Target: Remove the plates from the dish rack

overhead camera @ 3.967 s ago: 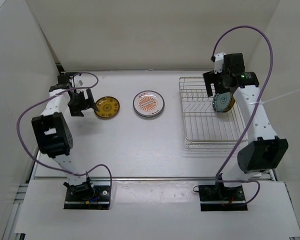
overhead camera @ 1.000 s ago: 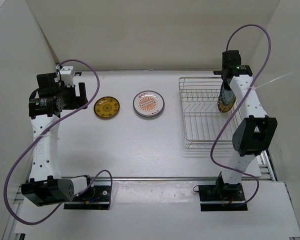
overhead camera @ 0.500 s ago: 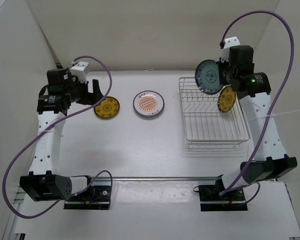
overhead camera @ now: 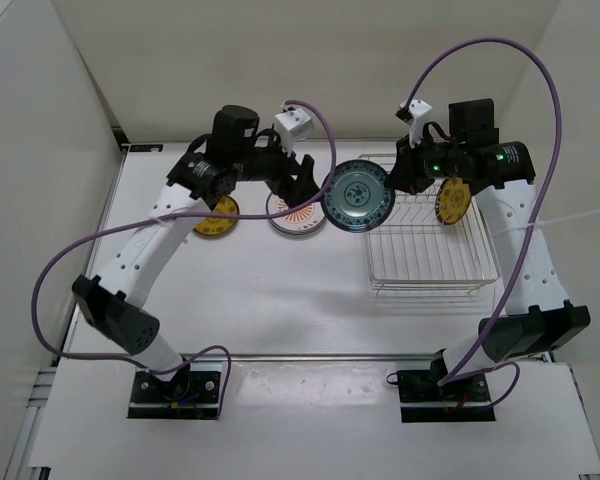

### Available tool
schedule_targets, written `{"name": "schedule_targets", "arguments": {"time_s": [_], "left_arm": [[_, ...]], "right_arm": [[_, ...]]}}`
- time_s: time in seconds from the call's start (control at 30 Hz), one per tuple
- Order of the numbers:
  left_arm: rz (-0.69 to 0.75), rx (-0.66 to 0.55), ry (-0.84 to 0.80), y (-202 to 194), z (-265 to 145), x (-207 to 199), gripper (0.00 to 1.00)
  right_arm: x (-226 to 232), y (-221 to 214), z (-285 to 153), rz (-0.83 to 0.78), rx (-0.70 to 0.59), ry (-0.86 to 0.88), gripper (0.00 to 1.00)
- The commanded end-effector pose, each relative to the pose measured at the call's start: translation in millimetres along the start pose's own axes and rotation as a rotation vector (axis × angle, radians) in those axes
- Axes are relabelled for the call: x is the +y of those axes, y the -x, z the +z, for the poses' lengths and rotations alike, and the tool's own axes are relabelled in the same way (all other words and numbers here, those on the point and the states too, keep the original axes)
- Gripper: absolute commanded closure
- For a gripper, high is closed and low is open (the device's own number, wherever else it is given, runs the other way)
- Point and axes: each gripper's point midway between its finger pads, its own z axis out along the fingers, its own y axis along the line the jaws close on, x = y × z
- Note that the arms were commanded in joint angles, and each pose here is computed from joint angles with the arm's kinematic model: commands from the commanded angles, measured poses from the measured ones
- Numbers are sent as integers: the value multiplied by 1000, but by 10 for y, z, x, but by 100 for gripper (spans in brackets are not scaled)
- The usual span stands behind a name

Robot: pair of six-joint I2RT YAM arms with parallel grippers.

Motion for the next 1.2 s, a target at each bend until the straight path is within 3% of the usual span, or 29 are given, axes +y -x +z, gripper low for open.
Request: {"name": "schedule_targets", "arguments": {"time_s": [0.0,0.2,0.5,0.63,0.67,0.7,0.8,0.87,0.97,1.03,1.07,1.1,1.13,1.17], "left_arm": [[-2,-29,-22,193,137,-86,0],[-7,-8,-46,202,421,-98,2],[2,-21,4,292,407,-15,18],[2,-21,4,292,407,-15,40],[-4,-11,3,253,452,7,57],[-15,-11,3,252,452,3,66],[-17,0,-6,217,506,-21,82],[-17,1,5,216,506,-2,89],[-26,-9,44,236,482,48,89],[-51,-4,83,207,457,96,89],[-64,-1,99,143,479,128,89],[-76,0,143,106,464,194,89],[-86,-15,178,121,361,259,89],[-127,19,214,-67,339,344,89]], "right_arm": [[165,183,-76,-54,-62,84,100],[181,187,-76,-54,-65,92,100],[119,86,44,-31,-31,78,100],[119,77,75,-26,-27,89,100],[119,77,75,-26,-27,89,100],[122,76,74,-17,-26,89,100],[120,49,90,-12,-19,91,100],[120,48,90,-12,-19,91,100],[118,20,106,-7,-12,93,100],[133,25,105,-7,-14,102,94],[122,19,125,-7,-15,101,86],[96,10,125,3,-10,84,70],[45,-16,153,15,-3,60,19],[-24,-42,174,26,6,25,13]]}}
